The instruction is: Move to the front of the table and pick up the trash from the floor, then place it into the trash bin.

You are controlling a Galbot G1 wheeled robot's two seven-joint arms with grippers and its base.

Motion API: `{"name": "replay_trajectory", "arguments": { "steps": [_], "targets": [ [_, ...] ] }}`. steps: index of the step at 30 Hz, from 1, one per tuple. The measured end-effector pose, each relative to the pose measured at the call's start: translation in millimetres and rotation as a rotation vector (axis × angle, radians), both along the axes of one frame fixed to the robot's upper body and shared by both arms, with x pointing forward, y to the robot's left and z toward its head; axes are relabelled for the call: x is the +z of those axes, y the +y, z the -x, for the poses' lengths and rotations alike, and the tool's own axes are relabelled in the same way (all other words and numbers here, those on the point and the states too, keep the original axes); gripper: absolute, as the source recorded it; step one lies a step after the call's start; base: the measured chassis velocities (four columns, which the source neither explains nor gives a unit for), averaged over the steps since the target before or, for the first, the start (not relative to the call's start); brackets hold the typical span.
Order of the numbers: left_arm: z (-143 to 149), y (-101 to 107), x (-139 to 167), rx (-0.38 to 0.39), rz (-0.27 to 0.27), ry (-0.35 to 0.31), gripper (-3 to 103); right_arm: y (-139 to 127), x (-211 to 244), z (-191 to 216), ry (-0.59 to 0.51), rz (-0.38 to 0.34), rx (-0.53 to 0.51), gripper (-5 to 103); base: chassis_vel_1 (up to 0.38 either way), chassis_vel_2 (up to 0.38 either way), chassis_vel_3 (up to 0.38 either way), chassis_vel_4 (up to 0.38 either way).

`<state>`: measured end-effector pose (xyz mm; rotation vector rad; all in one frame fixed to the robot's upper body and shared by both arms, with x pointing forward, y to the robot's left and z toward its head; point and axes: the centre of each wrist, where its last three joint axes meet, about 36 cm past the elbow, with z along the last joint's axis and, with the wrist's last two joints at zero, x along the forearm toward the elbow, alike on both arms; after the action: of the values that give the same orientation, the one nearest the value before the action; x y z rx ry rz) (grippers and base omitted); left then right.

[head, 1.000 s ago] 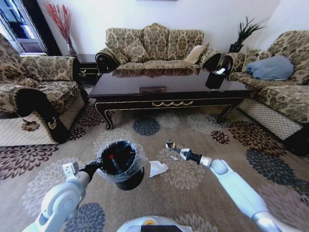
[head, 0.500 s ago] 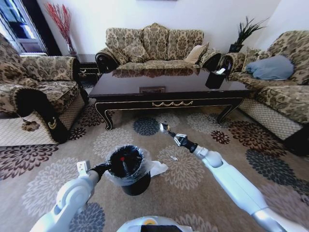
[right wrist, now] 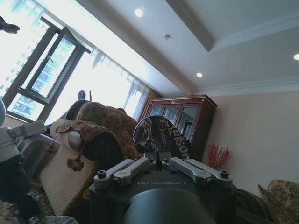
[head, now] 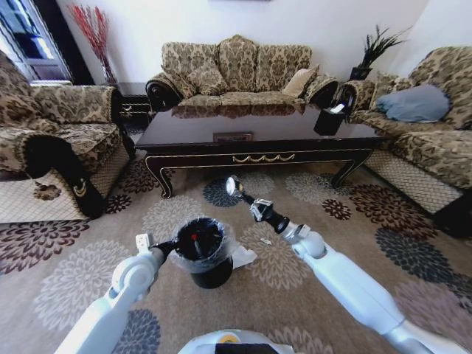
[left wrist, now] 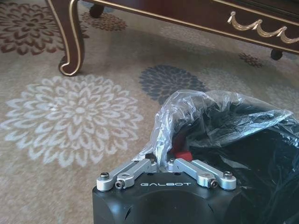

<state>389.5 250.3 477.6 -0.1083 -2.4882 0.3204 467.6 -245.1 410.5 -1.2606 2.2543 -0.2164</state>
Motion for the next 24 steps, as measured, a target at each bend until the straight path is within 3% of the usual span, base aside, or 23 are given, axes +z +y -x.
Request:
{"name": "replay_trajectory", "arguments": {
  "steps": [13, 24],
  "targets": [
    [-35, -32, -7, -0.056, 0.015, 0.003, 4, 23, -43, 13, 0.048, 0.092, 0.085, 1, 0.0, 0.0, 0.0, 0.0],
    [-40, -37, -4, -0.069, 0.022, -0.005, 4, 12, -67, 10, 0.053, 0.182, 0.074, -2, 0.0, 0.0, 0.0, 0.0]
  ]
}}
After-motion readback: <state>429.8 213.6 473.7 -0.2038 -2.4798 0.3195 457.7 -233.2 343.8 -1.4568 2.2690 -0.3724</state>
